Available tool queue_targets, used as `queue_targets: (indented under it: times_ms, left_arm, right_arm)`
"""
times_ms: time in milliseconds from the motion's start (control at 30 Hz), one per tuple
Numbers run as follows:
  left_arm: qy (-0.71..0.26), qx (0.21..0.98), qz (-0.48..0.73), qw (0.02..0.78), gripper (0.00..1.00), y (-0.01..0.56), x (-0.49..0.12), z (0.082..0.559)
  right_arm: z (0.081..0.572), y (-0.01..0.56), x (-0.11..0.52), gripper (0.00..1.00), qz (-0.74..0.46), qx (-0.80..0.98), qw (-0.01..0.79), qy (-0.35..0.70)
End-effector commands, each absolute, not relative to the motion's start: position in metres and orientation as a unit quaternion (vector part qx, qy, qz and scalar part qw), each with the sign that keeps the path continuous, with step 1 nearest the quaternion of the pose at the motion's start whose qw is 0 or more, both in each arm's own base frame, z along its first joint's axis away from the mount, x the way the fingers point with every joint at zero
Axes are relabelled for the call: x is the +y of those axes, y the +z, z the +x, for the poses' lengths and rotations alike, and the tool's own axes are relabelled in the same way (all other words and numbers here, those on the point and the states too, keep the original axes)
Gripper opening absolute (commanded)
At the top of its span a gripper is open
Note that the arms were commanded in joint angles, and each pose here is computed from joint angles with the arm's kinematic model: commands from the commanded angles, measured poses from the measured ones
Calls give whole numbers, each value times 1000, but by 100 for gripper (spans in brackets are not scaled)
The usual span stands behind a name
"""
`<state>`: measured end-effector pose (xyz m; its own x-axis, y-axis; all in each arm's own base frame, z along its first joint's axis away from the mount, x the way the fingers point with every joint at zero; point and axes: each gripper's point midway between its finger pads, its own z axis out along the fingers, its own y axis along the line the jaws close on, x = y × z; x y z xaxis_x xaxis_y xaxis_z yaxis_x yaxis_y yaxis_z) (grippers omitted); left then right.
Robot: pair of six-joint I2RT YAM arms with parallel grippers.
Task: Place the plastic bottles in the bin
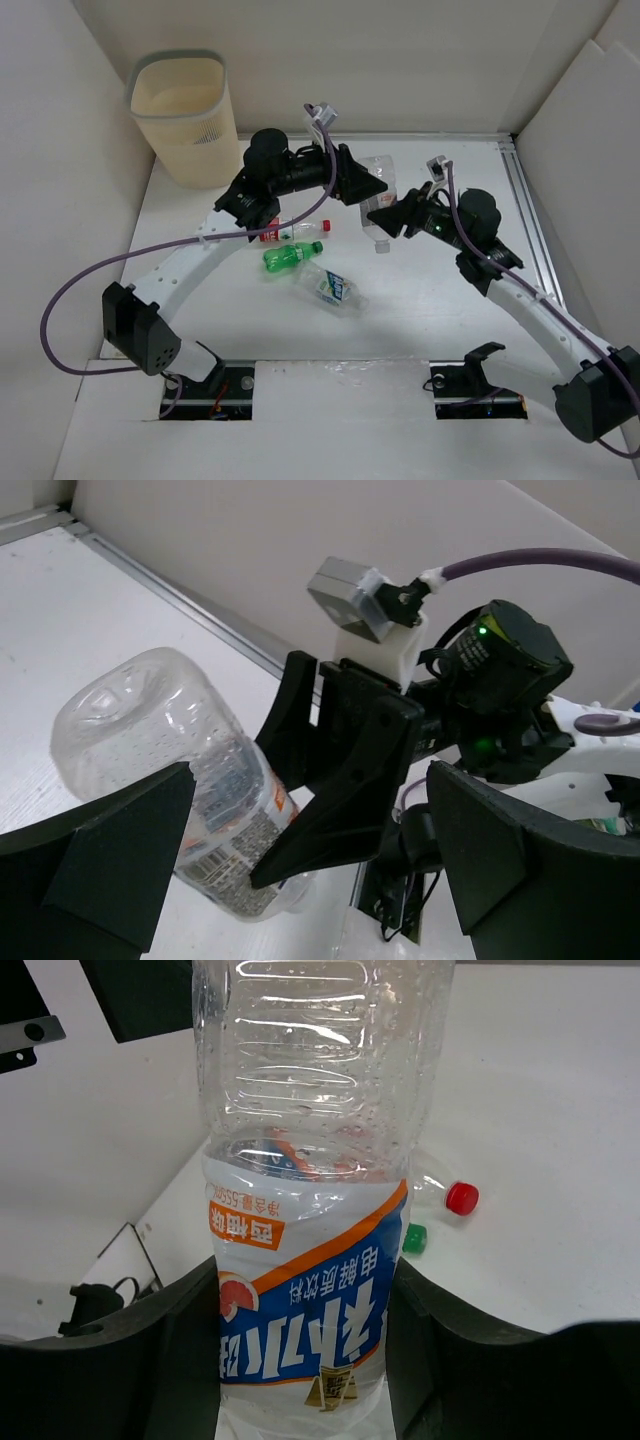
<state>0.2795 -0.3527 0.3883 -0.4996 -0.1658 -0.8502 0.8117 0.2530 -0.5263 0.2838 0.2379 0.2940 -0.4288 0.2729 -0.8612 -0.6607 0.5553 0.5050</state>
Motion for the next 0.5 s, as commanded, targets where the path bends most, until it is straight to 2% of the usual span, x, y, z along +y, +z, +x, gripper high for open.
queue_targets:
  times_ms: [0,200,333,467]
  left_arm:
    - [-581,611,268,466,100,422,-367,274]
    - [-575,623,274,453,100,411,-387,271]
    - [-552,650,251,457,100,400,-384,283]
    - [-536,661,242,466,100,397,-379,287]
  right_arm:
    - [232,363,259,0,-263,587,550,533]
    - [217,392,250,0,-262,552,584,535]
    - [244,401,220,0,-155,582,638,481]
    - [240,399,204,0,-122,579,659,463]
